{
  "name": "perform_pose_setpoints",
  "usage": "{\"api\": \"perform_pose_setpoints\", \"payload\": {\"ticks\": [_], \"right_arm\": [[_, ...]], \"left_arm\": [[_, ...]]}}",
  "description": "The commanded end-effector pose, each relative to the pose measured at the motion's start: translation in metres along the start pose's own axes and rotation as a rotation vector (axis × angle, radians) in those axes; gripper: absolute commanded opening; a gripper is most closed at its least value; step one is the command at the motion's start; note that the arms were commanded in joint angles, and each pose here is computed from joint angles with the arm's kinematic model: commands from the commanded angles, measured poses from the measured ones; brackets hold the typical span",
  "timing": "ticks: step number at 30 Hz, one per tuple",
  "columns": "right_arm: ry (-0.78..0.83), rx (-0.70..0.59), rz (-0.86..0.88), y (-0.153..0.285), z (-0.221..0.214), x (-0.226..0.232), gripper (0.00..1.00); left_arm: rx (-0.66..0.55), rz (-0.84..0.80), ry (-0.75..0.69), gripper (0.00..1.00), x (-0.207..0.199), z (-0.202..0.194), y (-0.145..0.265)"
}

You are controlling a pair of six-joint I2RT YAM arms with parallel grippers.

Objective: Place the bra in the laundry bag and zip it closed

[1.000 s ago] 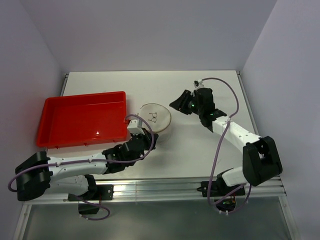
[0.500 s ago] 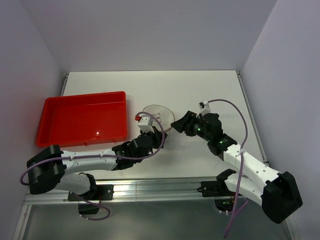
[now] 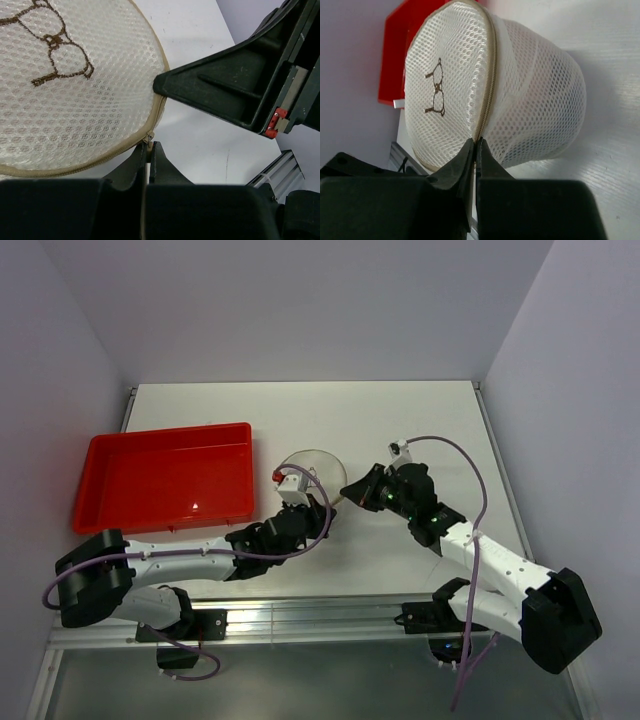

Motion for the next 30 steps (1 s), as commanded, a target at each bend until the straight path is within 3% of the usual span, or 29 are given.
{"api": "perform_pose_setpoints", "payload": {"ticks": [1,12,20,23,24,25,27,30], "right_arm": [[0.029,-0.110,-0.016,-0.003,0.023,0.011,0.00],[0.051,-0.286,-0.072,-0.020,0.091,0.009,0.00],[0.128,-0.172,-0.083,-0.063,0.108,0.012,0.00],[0.171,-0.175,-0.125,-0.057,0.089,0.015,0.25],[0.173,-0.189,-0.124,-0.049,0.087,0.019,0.47],[0.168,-0.189,-0.128,-0.045,0.082,0.018,0.56],[0.128,-0.173,-0.129,-0.036,0.065,0.007,0.71],[0.099,-0.196,-0.067,-0.010,0.048,0.010,0.75]], "left_arm": [[-0.032,-0.050,0.042,0.00,-0.010,0.012,0.007],[-0.045,0.090,0.016,0.00,0.025,0.010,0.031],[-0.078,0.094,0.012,0.00,0.024,0.019,0.033],[-0.081,0.067,0.006,0.00,0.016,0.021,0.027],[-0.091,0.051,0.007,0.00,0.011,0.024,0.025],[-0.087,0.049,0.000,0.00,0.010,0.022,0.021],[-0.102,0.020,0.005,0.00,0.001,0.028,0.017],[-0.104,-0.007,0.001,0.00,-0.007,0.030,0.012]]}}
Point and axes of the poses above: each gripper's point midway between its finger pads, its own y axis back along the fingers, its own x axis along the line the jaws close on, z = x × y, the point moved 8 cm from there along y, back along the fingers, and after that the axes turned 6 degrees about -y, right-handed, at the moved point
